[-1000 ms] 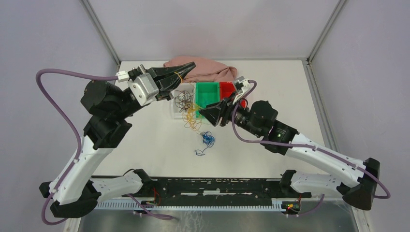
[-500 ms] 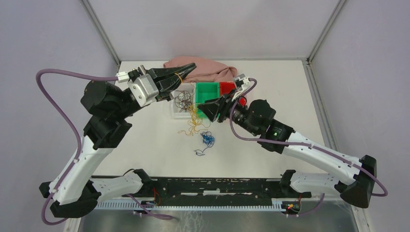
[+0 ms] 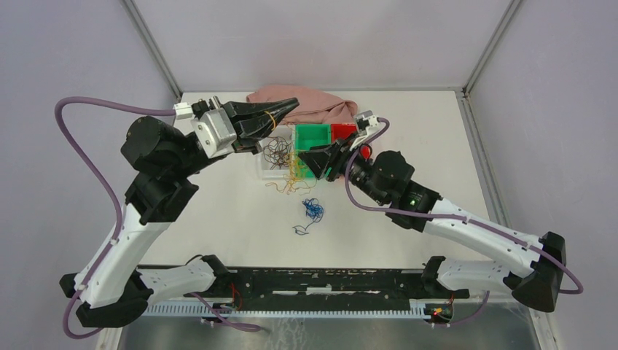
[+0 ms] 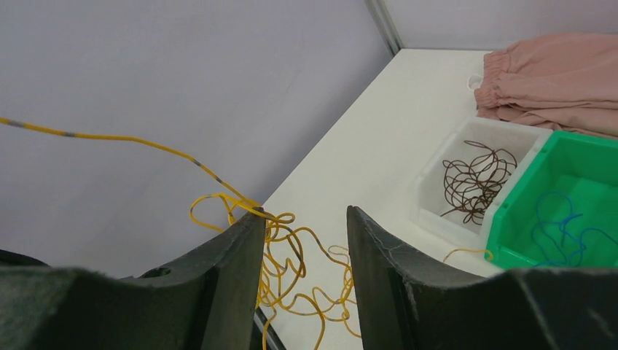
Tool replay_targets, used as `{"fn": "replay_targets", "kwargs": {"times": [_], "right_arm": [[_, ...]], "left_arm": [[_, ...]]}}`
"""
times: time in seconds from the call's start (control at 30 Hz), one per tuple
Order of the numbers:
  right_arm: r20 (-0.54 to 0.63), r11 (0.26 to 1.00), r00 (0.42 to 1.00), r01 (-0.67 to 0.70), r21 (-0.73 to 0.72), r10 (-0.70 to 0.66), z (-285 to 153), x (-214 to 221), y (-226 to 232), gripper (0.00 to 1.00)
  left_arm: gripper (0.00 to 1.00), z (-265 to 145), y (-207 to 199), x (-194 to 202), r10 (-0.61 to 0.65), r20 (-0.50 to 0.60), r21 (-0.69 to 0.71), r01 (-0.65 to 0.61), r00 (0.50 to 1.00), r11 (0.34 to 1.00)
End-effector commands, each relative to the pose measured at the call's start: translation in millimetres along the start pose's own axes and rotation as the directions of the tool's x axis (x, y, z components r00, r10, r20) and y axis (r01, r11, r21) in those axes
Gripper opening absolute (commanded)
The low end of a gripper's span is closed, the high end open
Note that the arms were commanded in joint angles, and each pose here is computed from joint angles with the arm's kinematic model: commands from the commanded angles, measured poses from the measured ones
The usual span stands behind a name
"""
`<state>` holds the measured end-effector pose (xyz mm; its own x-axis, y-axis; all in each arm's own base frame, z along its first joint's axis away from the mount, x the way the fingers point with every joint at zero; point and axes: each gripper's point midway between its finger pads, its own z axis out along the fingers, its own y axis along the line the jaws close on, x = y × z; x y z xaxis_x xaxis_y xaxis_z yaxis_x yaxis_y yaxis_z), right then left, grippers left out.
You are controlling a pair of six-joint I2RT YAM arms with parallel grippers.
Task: Untangle the cables
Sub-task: Untie the cable.
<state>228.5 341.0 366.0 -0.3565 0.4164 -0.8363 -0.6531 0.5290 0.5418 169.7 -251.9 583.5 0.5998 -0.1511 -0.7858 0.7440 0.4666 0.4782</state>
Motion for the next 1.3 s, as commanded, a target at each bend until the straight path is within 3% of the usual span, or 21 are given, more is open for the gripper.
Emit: {"fn": "replay_targets", "kwargs": {"times": [0.0, 0.23, 0.6, 0.83, 1.27], "right_arm": [[0.138, 1.000, 0.990, -0.003, 0.016, 0.001, 1, -35, 7, 0.52], [0.171, 0.999, 0.985, -0.010, 0.032, 0.004, 4, -40, 8, 0.52], [0.099, 1.000, 0.995, -0.018, 0.008, 0.017, 18, -7, 14, 0.52], [0.153, 0.999, 0.988, 0.011, 0.048, -0.018, 22, -19, 16, 0.53], [0.152, 0.996, 0.985, -0.076, -0.053, 0.084, 34, -15, 41, 0.53]], "left_arm": [[0.03, 0, -9, -19, -0.069, 0.036, 0.055, 0.067, 0.997, 0.996], [0.03, 1, -14, -16, -0.091, 0.025, 0.078, 0.089, 0.996, 0.993], [0.03, 3, -11, -21, -0.085, 0.038, 0.078, 0.082, 0.996, 0.994], [0.03, 6, -12, -25, -0.119, 0.035, 0.090, 0.115, 0.992, 0.989], [0.03, 6, -16, -21, -0.146, 0.022, 0.103, 0.143, 0.989, 0.984]]}}
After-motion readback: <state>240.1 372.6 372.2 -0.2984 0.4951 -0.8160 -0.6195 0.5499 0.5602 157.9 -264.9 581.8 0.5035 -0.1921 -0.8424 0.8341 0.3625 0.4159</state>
